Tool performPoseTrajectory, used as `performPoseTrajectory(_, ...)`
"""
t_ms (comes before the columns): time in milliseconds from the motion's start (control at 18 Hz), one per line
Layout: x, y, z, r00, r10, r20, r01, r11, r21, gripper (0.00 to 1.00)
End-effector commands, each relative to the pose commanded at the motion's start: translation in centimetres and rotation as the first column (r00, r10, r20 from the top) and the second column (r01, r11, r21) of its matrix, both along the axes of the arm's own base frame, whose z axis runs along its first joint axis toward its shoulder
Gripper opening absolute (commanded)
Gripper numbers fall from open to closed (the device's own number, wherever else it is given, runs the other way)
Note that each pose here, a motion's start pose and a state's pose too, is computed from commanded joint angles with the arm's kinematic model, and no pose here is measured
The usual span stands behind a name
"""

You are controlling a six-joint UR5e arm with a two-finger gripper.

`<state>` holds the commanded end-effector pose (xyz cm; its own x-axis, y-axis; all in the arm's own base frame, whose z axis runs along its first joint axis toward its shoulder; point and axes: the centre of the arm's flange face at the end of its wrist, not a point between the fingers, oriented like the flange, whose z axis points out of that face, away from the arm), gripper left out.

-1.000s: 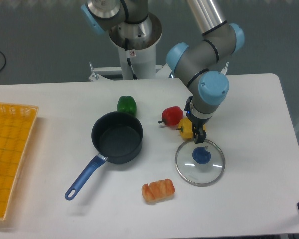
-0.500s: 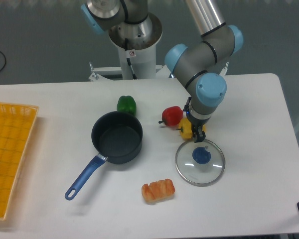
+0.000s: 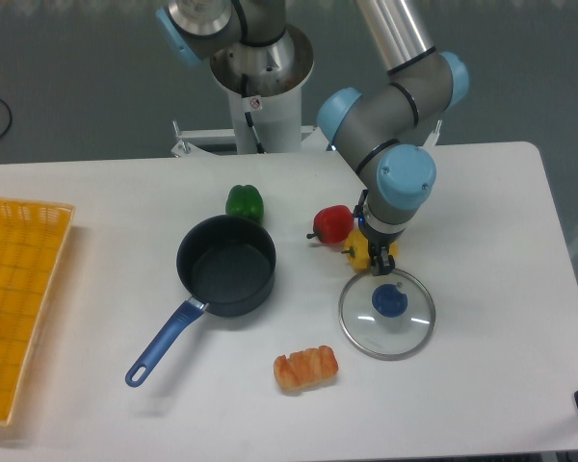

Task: Pick up the yellow pepper
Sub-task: 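Lower the gripper onto the yellow pepper and close on it, then lift the yellow pepper up off the table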

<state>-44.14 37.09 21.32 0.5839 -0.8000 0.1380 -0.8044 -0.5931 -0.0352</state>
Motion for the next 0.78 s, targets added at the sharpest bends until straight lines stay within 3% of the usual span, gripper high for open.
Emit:
performPoseTrajectory(500,-1.6,0.8,2.8,0.999,0.012,-0.052,-0.011,1.0,0.02,0.63)
performPoseTrajectory(778,-3.2,0.8,5.0,0.992,0.09,-0.09,-0.085,0.995,0.053,0.63)
